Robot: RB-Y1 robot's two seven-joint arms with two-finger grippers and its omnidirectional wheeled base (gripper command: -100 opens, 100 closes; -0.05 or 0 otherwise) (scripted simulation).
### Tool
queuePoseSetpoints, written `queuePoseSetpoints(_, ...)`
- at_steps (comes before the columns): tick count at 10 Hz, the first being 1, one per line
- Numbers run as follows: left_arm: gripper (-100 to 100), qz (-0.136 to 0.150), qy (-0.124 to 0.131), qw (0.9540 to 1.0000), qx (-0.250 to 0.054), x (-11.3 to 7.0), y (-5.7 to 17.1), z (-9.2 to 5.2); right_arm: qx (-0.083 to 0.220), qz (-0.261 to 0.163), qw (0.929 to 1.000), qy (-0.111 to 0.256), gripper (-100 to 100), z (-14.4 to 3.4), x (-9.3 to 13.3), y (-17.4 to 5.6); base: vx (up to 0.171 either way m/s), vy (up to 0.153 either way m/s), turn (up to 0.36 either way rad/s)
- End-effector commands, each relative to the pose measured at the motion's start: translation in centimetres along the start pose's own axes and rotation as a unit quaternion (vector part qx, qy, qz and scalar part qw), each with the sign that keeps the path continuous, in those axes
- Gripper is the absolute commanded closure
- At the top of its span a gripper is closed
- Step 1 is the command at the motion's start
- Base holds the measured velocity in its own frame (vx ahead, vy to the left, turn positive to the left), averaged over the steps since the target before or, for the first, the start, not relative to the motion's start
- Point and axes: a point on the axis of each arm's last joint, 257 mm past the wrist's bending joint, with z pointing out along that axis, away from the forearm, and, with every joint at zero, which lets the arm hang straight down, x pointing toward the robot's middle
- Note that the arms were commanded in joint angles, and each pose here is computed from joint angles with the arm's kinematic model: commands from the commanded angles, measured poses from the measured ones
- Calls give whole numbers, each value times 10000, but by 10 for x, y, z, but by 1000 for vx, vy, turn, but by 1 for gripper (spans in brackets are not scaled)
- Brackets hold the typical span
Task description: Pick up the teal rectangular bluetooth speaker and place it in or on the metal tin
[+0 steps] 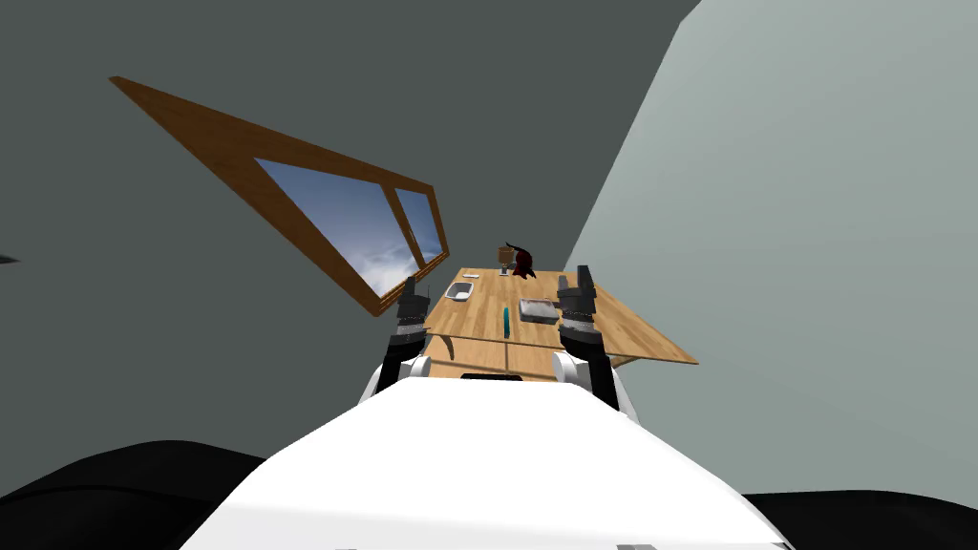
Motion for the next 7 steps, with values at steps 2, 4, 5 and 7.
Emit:
queuePoseSetpoints(2,0,0,0,10000,1,0,0,0,175,-85,9994,295,-100,1,9,-15,-66,-19,63)
queuePoseSetpoints(4,0,0,0,10000,1,0,0,0,379,-161,9977,542,-100,2,16,-32,-95,-46,79)
queuePoseSetpoints(5,0,0,0,10000,1,0,0,0,511,-208,9962,679,-100,2,20,-43,-104,-58,90)
queuePoseSetpoints(7,0,0,0,10000,1,0,0,0,661,-264,9940,826,-100,2,25,-55,-110,-50,74)
